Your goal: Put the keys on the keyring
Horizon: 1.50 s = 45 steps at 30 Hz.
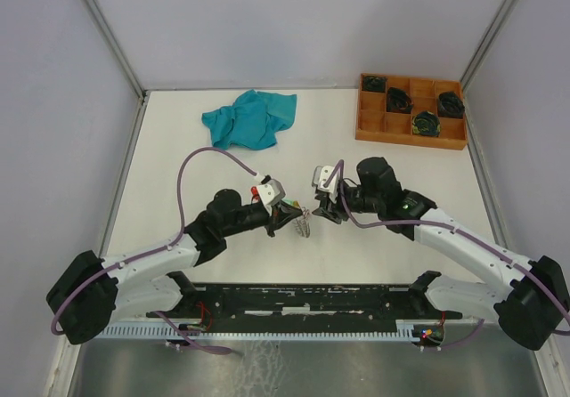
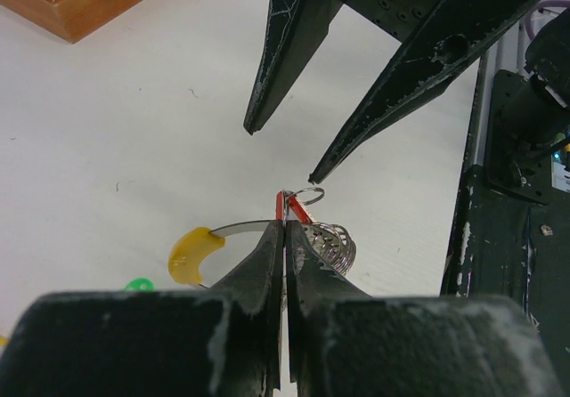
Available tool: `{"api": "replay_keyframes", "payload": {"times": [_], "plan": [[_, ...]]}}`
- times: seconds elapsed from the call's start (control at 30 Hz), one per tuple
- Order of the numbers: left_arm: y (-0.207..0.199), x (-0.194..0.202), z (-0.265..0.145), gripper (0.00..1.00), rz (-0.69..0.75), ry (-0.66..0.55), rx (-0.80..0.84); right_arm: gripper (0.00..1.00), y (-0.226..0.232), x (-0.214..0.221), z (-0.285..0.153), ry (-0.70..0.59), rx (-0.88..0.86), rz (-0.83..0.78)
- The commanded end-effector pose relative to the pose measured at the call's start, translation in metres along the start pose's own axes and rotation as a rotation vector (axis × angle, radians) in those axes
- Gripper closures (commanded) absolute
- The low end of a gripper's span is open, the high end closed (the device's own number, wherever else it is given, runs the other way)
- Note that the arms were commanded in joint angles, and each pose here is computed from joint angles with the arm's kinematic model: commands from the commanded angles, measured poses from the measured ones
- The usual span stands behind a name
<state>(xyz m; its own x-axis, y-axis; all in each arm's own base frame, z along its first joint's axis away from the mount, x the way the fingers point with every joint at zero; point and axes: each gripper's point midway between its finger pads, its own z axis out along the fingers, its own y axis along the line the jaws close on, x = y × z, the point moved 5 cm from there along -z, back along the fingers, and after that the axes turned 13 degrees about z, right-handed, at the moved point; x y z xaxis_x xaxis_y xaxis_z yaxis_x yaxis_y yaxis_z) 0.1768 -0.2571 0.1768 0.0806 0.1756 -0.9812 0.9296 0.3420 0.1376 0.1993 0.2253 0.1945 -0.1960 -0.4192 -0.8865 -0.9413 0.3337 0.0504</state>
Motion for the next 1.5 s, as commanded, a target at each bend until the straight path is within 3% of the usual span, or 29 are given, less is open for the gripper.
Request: {"api": "replay_keyframes", "payload": {"times": [0.0,0.33,0.57,0.83,1.23,1.47], "plan": [[0.007,-0.023,-0.002,0.97,0.000,-0.099,-0.060,0.51,0.007,-0.027,-0.001,-0.123,-0.063,-0.039],[0.011,-0.024,-0.002,0.97,-0.014,-0.096,-0.089,0.48,0.013,-0.033,0.005,-0.152,-0.125,-0.020],[0.010,-0.028,-0.002,0.97,-0.013,-0.114,-0.089,0.52,0.006,-0.029,0.013,-0.139,-0.102,0.008],[0.010,-0.029,-0.002,0.97,-0.017,-0.129,-0.086,0.67,0.006,-0.026,0.015,-0.133,-0.101,0.013],[0.012,-0.031,-0.004,0.97,-0.023,-0.149,-0.117,0.98,0.005,-0.024,0.011,-0.115,-0.081,0.005],[0.012,-0.033,-0.005,0.96,-0.044,-0.174,-0.119,0.99,0.007,-0.025,0.010,-0.088,-0.107,-0.016]]}}
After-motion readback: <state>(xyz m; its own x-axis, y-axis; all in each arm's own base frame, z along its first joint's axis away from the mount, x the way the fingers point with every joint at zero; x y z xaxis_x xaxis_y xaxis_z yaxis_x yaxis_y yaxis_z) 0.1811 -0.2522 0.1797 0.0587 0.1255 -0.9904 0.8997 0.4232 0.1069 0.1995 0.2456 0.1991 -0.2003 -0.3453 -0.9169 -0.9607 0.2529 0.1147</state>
